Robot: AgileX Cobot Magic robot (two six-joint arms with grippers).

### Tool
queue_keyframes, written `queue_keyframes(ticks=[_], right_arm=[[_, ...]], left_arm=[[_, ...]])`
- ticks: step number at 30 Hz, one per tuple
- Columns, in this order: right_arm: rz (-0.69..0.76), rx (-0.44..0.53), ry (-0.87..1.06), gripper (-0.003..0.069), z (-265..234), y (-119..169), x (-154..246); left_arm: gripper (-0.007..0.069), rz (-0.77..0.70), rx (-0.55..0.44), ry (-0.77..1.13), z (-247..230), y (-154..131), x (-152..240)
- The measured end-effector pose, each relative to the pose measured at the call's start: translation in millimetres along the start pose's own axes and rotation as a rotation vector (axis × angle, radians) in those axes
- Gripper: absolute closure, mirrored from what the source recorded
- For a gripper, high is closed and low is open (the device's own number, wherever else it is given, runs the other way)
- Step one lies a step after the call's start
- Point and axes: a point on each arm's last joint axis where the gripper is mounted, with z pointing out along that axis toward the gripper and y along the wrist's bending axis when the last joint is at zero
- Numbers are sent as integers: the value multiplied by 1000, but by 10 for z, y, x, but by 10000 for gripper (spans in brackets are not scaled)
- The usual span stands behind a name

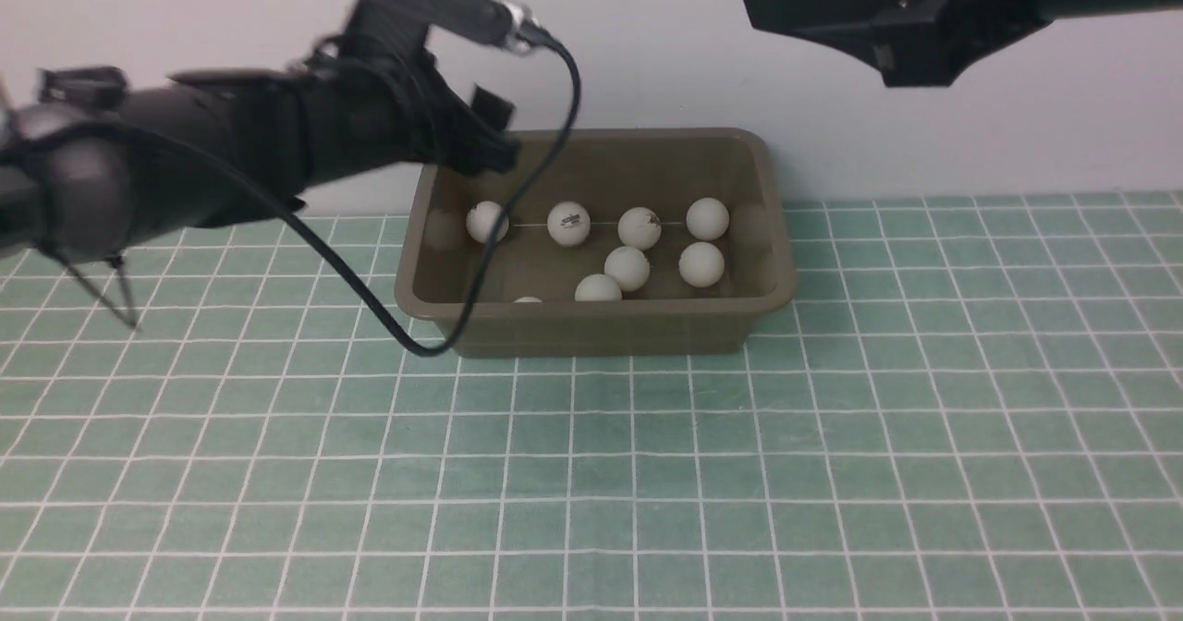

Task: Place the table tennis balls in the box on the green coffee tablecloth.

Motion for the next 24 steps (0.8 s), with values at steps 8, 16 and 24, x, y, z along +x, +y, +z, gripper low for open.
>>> queue_keyframes(ticks=[8,16,24], right_arm=[[-74,100,-64,216,-122,-57,-85],[-176,303,-178,216,-556,-108,-260],[-133,381,-197,216,-1166,49,-198]], left_arm=[[133,-20,-147,-129,-720,164,-449],[133,-31,-165,-364,-1592,216,-940],[133,-25,-94,-409,-1674,153,-997]])
